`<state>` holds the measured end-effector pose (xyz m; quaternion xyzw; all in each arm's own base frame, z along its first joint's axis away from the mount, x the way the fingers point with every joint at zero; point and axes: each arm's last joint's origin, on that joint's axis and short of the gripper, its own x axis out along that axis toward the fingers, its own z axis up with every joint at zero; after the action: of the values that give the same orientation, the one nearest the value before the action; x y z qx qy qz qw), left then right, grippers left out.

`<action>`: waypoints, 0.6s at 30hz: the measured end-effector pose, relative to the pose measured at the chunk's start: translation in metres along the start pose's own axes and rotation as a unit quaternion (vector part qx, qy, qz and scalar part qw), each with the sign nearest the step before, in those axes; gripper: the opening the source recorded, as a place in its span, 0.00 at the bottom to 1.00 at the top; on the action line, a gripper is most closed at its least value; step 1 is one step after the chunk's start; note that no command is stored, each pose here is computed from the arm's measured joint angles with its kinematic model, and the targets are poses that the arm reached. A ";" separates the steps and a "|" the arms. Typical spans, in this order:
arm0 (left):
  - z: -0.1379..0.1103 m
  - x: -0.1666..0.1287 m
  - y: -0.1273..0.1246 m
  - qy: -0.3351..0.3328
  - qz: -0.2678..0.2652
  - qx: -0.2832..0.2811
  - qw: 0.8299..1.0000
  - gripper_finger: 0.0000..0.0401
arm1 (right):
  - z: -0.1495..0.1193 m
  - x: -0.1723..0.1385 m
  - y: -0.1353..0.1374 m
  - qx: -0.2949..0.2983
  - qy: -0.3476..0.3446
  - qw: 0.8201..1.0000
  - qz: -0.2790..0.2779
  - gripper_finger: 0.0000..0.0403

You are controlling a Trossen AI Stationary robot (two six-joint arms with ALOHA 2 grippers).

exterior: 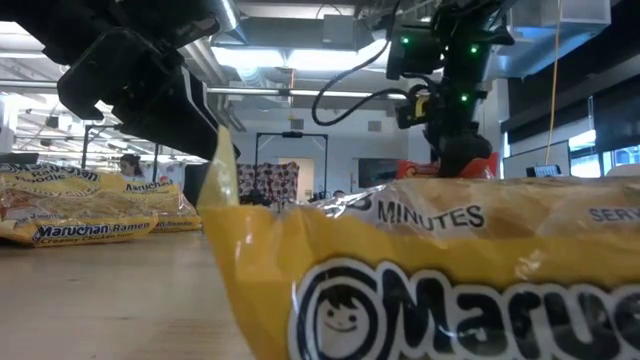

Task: Sort Maruchan noodles
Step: Put the orange noodle pack into the top white bin, then put the yellow noodle pack into the middle white bin

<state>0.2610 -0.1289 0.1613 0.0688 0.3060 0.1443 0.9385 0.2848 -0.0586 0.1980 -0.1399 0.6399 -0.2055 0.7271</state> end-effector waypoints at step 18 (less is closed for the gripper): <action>0.001 0.000 0.000 -0.003 -0.001 0.010 1.000 0.52 | -0.021 -0.038 0.027 0.045 -0.041 0.998 0.030 0.68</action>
<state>0.2615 -0.1292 0.1618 0.0779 0.3048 0.1401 0.9389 0.2636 -0.0156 0.2158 -0.0965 0.6033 -0.2063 0.7643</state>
